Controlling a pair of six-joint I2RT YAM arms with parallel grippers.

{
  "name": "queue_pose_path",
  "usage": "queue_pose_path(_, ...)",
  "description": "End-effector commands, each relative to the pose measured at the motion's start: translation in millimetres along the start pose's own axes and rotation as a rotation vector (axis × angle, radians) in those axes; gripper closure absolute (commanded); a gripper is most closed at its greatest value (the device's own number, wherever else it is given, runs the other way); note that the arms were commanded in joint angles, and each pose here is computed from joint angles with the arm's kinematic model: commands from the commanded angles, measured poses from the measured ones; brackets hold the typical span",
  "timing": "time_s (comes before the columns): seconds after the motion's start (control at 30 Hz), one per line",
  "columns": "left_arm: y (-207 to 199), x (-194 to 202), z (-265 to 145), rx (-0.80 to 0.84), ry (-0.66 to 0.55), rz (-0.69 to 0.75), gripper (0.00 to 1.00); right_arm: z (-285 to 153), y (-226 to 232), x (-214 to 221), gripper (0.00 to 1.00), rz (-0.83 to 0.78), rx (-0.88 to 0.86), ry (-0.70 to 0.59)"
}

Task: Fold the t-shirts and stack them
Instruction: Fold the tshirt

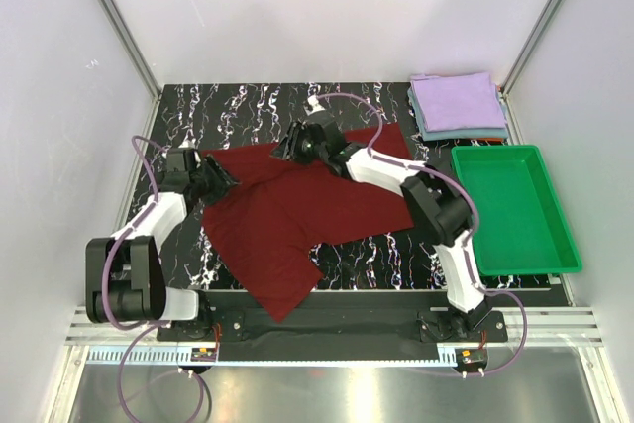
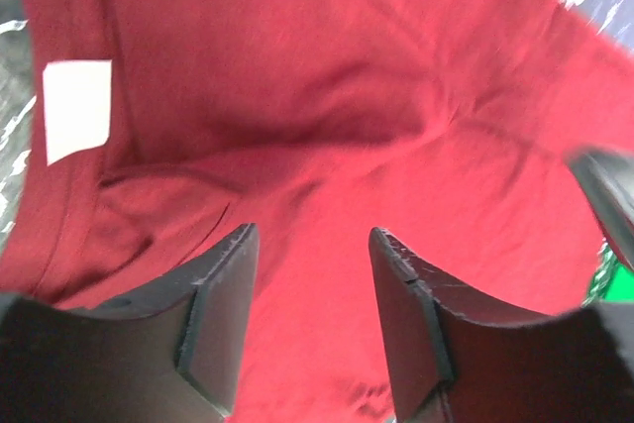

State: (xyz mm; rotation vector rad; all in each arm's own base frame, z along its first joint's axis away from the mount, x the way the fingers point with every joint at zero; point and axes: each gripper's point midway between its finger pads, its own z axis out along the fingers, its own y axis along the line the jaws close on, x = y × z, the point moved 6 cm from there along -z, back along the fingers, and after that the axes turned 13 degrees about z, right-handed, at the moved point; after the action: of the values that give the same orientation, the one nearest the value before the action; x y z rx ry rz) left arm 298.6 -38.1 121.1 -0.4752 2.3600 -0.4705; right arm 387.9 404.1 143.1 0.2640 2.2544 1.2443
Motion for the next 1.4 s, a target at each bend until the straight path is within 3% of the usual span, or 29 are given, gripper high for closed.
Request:
queue_pose_path(0.0, -9.5, -16.5, 14.5, 0.063, -0.107, -0.068, 0.45, -32.6, 50.4, -18.3, 0.59, -0.061, -0.137, -0.101)
queue_pose_path(0.37, -2.8, -6.5, 32.7, -0.002, -0.146, -0.127, 0.45, -41.2, 32.6, -21.8, 0.61, -0.013, -0.105, -0.113)
queue_pose_path(0.73, -15.2, -6.0, 42.6, 0.075, -0.203, -0.137, 0.46, -39.7, 32.4, -20.6, 0.62, 0.006, -0.105, -0.105)
queue_pose_path(1.03, -26.5, -27.5, 31.8, 0.086, -0.263, -0.119, 0.49, -35.1, 12.9, -7.6, 0.62, 0.042, -0.072, -0.071)
queue_pose_path(1.37, -12.4, -15.6, 0.3, -0.052, -0.305, -0.168, 0.48, -33.4, 10.7, 1.8, 0.62, 0.048, -0.075, -0.047)
